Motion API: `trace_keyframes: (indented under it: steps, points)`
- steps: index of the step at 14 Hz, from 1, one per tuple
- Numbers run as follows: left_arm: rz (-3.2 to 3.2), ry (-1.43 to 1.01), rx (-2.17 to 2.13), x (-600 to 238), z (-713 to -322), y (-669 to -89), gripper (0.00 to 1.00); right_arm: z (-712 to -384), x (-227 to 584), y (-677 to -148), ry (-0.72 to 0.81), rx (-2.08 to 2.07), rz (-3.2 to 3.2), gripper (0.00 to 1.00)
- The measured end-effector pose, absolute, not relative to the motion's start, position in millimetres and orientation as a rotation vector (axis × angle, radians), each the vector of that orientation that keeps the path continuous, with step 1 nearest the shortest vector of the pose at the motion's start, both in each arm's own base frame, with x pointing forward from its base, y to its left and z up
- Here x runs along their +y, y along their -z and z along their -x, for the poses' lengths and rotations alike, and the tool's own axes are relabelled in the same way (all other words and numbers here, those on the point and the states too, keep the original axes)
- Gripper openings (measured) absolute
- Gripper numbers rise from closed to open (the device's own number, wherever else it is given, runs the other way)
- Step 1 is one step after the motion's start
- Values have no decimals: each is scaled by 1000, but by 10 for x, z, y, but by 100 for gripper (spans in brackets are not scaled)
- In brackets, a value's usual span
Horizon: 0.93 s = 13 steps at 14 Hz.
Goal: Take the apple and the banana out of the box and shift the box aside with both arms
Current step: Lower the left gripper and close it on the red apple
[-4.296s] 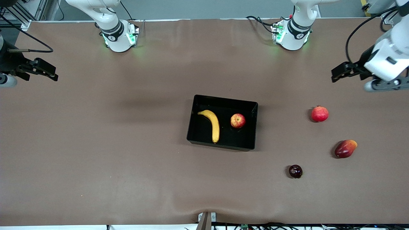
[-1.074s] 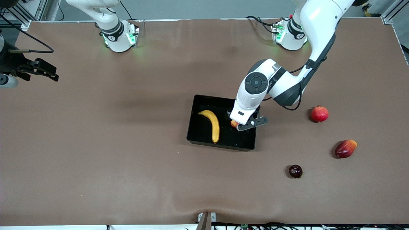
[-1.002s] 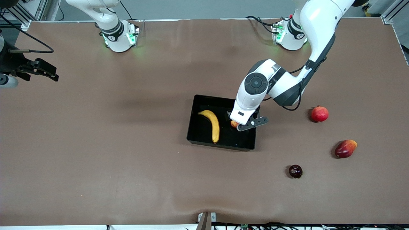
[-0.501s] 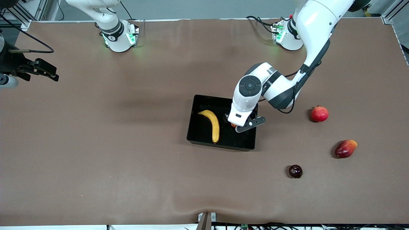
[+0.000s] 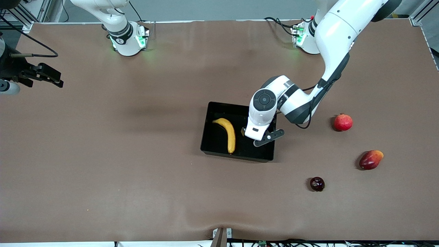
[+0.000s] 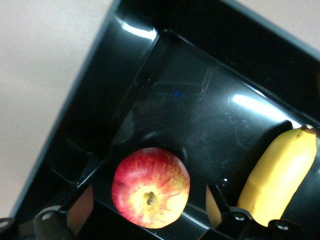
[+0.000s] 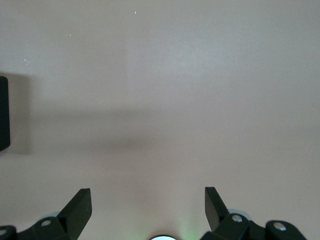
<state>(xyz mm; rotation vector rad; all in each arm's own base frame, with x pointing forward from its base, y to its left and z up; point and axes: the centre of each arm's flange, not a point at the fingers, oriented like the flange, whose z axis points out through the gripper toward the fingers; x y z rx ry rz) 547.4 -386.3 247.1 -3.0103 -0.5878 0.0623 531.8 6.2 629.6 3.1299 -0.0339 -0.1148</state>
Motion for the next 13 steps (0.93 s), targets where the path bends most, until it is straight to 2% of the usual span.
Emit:
trace_keyframes:
  steps: [10,11,12,13]
  points:
    - [2969,-84,-582,-3920,-5402,-2088,100,-5324,64,-6288,115,-33,-3130,100]
    - [2968,-88,-582,-3919,-5398,-2071,93,-5326,65,-6286,115,-33,-3130,100]
    - [2968,-90,-582,-3920,-5397,-2065,79,-5332,69,-6287,110,-32,-3130,100]
    - [2968,-89,-582,-3922,-5398,-2069,78,-5345,74,-6286,99,-30,-3131,100]
